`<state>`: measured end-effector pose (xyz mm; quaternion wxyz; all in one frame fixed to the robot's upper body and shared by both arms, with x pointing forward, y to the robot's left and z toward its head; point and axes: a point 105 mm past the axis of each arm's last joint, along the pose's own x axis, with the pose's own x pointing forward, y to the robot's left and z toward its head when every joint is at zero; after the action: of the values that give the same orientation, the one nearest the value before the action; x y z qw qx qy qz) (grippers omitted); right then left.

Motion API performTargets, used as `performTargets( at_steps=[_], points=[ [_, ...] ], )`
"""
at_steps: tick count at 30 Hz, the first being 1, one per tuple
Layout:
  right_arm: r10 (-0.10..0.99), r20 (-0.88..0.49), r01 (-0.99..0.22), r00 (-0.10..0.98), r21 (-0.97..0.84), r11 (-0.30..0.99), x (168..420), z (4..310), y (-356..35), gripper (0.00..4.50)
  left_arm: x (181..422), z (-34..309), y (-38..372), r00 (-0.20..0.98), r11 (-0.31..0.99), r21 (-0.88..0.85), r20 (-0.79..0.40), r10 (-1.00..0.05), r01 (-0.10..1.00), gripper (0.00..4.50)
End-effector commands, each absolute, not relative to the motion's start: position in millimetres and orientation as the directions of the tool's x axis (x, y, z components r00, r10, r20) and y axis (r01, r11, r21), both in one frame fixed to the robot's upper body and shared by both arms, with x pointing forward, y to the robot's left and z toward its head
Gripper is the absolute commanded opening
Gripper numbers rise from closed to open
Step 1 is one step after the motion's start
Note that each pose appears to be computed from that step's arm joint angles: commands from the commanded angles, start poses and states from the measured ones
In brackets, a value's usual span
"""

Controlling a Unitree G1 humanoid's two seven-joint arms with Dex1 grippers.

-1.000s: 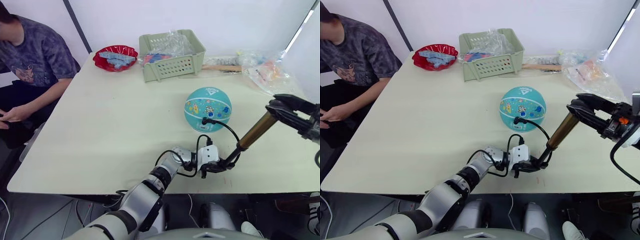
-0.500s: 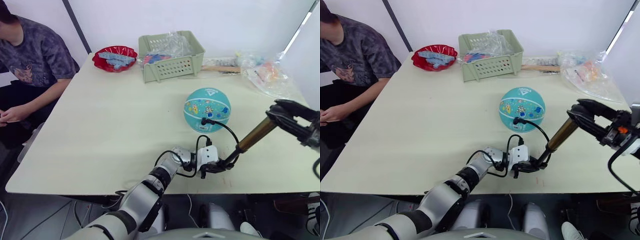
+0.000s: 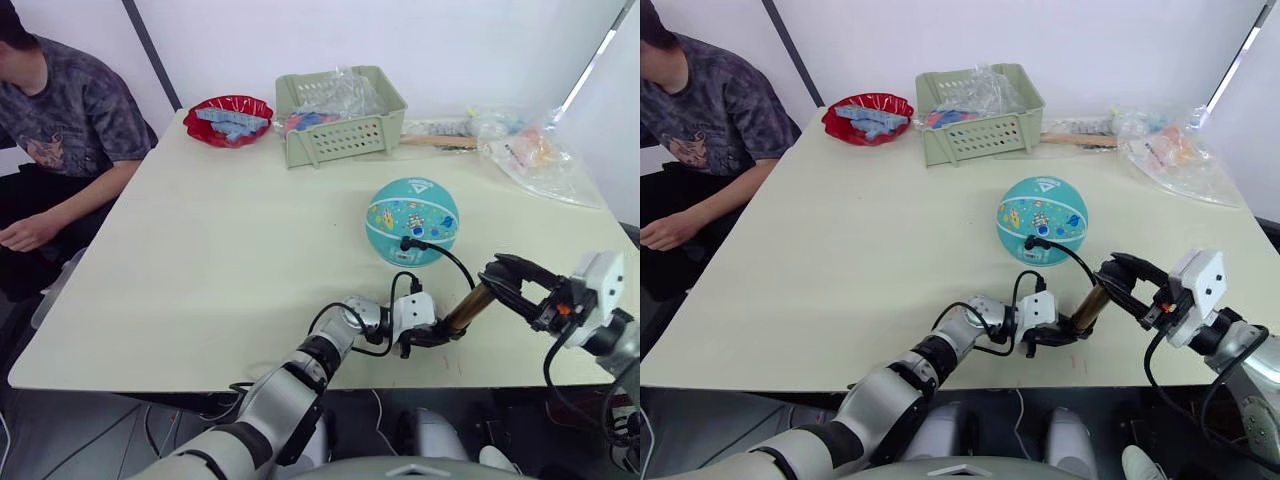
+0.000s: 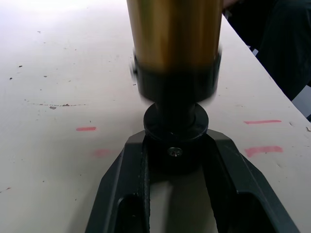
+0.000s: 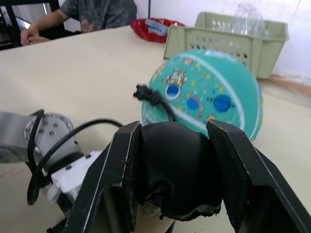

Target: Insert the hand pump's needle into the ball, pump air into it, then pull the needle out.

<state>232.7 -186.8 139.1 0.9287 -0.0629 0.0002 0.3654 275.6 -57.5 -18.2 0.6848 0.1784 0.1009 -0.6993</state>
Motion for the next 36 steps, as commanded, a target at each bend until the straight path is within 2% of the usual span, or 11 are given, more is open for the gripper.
performTargets(
  at_steps=[1, 4, 9, 24, 30, 36],
  points=[
    [0.673, -0.112, -0.681, 0.731, -0.058, 0.730, 229, 117, -188, 1.60, 254, -68, -26, -0.050, -0.026, -0.052, -0.547, -0.836, 0.998, 1.11],
    [0.674, -0.093, -0.680, 0.733, -0.071, 0.730, 230, 126, -189, 1.60, 254, -68, -25, -0.050, -0.026, -0.052, -0.548, -0.835, 0.998, 1.11],
    [0.710, 0.038, -0.705, 0.703, -0.089, 0.704, 230, 174, -187, 1.60, 254, -69, -24, -0.052, -0.029, -0.052, -0.550, -0.833, 0.998, 1.11],
    [0.692, 0.153, -0.645, 0.705, -0.268, 0.716, 230, 280, -217, 1.60, 253, -68, -25, -0.062, -0.041, -0.052, -0.550, -0.833, 0.998, 1.11],
    [0.696, 0.124, -0.650, 0.707, -0.273, 0.709, 230, 281, -217, 1.60, 253, -69, -25, -0.062, -0.040, -0.051, -0.552, -0.832, 0.998, 1.11],
    [0.710, 0.007, -0.688, 0.704, -0.240, 0.685, 232, 246, -207, 1.60, 253, -68, -25, -0.060, -0.038, -0.050, -0.549, -0.834, 0.998, 1.11]
  ],
)
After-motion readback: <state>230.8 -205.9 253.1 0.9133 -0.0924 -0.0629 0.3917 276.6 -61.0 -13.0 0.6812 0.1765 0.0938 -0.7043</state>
